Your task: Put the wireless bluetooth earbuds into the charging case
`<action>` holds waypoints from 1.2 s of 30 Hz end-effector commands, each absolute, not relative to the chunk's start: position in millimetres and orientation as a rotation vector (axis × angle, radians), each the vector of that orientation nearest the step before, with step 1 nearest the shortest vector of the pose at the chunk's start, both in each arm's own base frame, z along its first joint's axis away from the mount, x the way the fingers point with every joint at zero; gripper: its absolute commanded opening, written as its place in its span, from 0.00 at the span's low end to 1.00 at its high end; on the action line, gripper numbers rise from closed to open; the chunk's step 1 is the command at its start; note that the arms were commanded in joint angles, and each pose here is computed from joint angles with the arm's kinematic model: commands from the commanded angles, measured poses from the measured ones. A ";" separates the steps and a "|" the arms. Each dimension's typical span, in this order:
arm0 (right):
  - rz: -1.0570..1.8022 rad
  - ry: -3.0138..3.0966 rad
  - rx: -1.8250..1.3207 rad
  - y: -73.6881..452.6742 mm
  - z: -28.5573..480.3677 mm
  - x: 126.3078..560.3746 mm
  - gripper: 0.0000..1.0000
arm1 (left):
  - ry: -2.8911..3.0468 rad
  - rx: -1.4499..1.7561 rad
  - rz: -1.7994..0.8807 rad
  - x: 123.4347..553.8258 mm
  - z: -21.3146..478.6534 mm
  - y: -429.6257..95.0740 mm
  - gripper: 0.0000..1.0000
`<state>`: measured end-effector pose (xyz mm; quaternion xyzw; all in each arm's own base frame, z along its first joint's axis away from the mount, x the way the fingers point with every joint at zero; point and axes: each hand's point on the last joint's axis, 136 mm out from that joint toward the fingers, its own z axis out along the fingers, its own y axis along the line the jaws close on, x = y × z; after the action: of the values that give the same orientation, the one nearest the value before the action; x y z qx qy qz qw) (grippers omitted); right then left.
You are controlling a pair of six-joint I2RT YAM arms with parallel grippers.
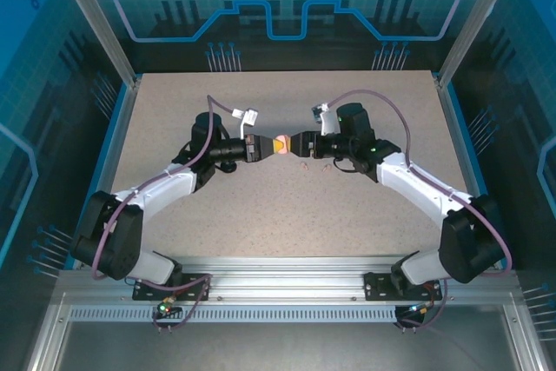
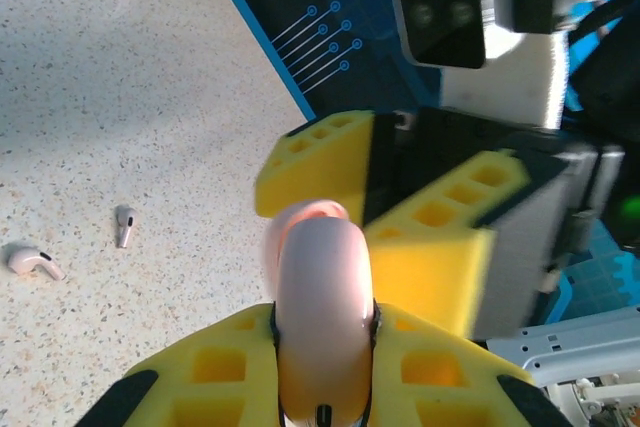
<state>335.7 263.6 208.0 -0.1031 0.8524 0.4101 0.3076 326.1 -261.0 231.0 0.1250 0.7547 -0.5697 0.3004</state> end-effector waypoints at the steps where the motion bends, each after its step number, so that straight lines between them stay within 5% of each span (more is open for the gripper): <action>1: 1.031 2.327 -0.155 243.3 176.8 344.8 0.58 | 1.854 0.452 -1.519 316.1 276.3 -261.5 0.00; 18: 1.252 2.146 -0.296 263.4 249.2 313.7 0.56 | 1.858 0.442 -1.526 317.7 270.9 -262.6 0.00; 36: 1.244 2.190 -0.303 282.6 236.8 321.2 0.51 | 1.856 0.441 -1.529 318.5 273.4 -264.1 0.00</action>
<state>317.5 274.3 221.8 -0.1051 0.8349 0.4584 0.2858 320.6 -260.5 257.1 0.1480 0.7310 -0.5789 0.3297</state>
